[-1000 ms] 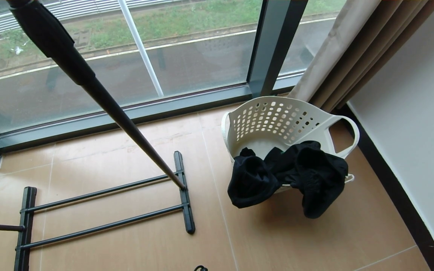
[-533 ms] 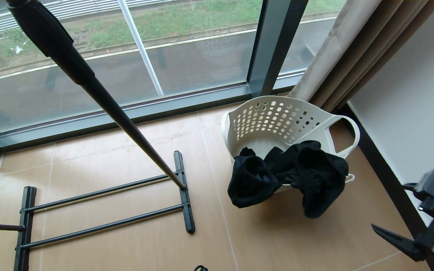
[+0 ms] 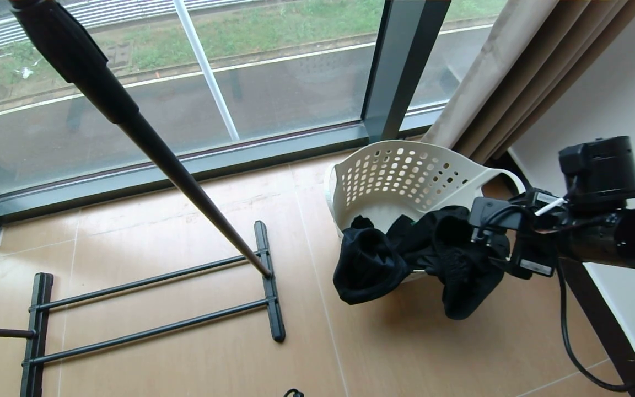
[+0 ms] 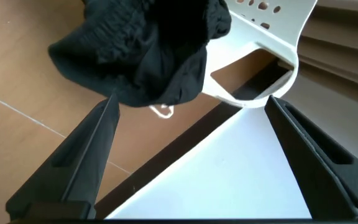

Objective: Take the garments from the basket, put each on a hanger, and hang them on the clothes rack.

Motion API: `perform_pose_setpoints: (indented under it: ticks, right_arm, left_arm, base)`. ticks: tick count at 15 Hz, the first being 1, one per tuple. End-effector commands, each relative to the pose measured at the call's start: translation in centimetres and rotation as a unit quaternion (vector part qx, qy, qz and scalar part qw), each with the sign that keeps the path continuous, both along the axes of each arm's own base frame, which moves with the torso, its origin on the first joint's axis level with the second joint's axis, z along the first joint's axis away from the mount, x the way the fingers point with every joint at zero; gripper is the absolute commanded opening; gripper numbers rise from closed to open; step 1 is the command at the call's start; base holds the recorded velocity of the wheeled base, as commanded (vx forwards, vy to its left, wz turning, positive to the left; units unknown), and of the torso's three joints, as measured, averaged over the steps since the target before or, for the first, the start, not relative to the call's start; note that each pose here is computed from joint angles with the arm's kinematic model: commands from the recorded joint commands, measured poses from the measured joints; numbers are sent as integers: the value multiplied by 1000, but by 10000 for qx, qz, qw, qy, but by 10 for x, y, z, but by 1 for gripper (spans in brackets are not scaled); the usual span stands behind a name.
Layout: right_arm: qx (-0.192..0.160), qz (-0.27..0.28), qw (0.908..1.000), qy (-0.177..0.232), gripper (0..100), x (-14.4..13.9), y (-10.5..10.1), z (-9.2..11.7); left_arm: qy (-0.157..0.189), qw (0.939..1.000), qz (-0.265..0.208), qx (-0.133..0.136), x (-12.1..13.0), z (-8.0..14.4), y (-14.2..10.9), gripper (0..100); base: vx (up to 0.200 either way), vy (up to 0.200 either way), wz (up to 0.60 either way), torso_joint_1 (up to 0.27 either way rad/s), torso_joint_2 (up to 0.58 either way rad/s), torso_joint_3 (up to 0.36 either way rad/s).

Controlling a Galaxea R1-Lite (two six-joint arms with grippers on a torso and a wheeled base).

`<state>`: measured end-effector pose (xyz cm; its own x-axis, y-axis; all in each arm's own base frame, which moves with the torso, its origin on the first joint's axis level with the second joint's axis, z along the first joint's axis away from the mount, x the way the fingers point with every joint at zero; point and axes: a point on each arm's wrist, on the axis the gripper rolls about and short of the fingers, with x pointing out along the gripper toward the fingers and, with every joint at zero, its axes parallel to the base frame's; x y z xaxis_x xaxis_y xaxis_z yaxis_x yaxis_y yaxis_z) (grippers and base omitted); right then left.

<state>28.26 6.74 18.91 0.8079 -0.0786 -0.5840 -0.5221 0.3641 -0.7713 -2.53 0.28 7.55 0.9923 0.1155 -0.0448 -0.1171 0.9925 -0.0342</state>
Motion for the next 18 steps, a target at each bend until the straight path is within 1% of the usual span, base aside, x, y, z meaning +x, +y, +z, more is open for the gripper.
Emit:
perform_pose_setpoints:
  ticks: [1,2,3,6,8,11,13,16,18]
  right_arm:
    - [-208,-21,9993,305,100,38,16,-26]
    - [-222,-19,9992,333,100,43,18,-29]
    - [-252,-55,9991,332,100,55,21,-33]
    - [-307,-186,9991,233,100,75,25,-37]
    - [-381,-325,9986,147,100,84,26,-38]
    - [-399,-382,9984,79,100,94,28,-39]
    - [-379,-526,9979,39,100,112,22,-44]
    - [-337,-631,9974,-96,100,131,18,-45]
    - [-305,-647,9973,-170,100,143,19,-47]
  left_arm:
    - [4,10000,4,-1,0,0,0,100]
    - [4,10000,4,-1,0,0,0,100]
    - [4,10000,4,-1,0,0,0,100]
    - [4,10000,4,-1,0,0,0,100]
    - [4,10000,4,-1,0,0,0,100]
    - [4,10000,4,-1,0,0,0,100]
    - [4,10000,4,-1,0,0,0,100]
    - [4,10000,4,-1,0,0,0,100]
    - [4,10000,4,-1,0,0,0,100]
  base:
    - [0,0,0,0,0,0]
    - [0,0,0,0,0,0]
    - [0,0,0,0,0,0]
    - [0,0,0,0,0,0]
    - [0,0,0,0,0,0]
    - [0,0,0,0,0,0]
    - [0,0,0,0,0,0]
    - [0,0,0,0,0,0]
    - [0,0,0,0,0,0]
